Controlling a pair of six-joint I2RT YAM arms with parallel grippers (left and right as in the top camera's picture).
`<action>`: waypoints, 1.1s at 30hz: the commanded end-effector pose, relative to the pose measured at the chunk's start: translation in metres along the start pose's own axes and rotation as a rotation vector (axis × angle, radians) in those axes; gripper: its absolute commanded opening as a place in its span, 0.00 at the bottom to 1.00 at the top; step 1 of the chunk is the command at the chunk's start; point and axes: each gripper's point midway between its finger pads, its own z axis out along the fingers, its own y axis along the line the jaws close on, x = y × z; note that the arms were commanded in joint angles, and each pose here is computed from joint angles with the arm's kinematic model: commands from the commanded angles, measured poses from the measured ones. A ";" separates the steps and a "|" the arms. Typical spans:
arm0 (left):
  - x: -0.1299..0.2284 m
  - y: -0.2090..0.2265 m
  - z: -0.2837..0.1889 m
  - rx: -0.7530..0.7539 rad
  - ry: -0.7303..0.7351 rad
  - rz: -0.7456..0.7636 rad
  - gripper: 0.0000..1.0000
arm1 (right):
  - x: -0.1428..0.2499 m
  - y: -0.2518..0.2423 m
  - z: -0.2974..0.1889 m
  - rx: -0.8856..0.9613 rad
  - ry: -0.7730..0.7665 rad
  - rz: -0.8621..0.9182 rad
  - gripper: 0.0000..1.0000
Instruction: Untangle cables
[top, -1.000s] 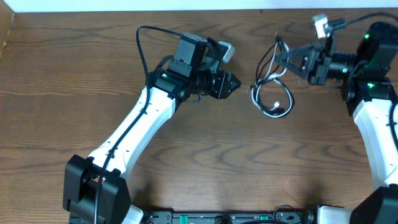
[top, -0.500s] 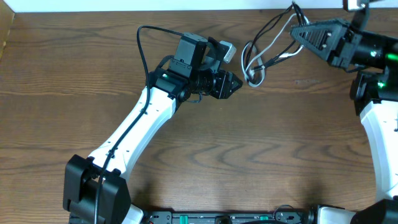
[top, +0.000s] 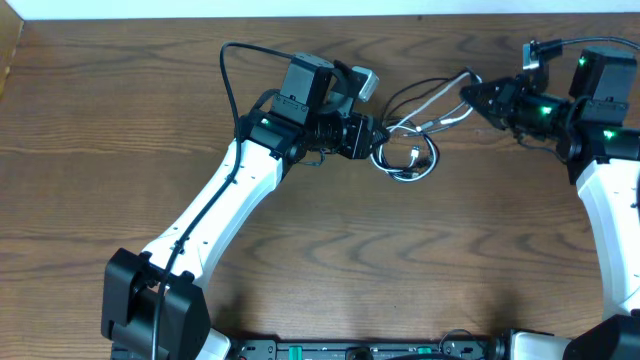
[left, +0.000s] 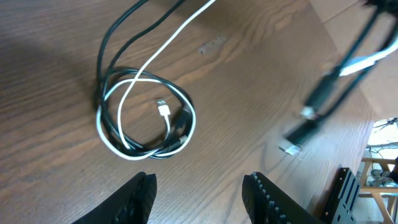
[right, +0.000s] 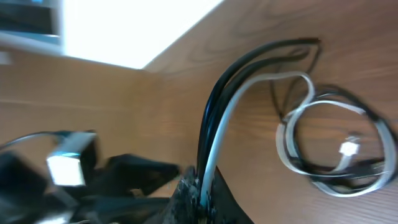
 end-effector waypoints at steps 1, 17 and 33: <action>0.010 0.011 0.012 -0.004 0.039 -0.032 0.50 | -0.007 -0.014 -0.007 0.120 -0.054 -0.109 0.01; 0.031 0.048 0.045 -0.030 0.111 -0.105 0.50 | 0.044 0.068 -0.059 -0.102 -0.007 -0.432 0.01; 0.041 0.040 0.069 -0.002 0.143 -0.153 0.68 | 0.062 0.138 -0.096 -0.350 -0.060 -0.656 0.01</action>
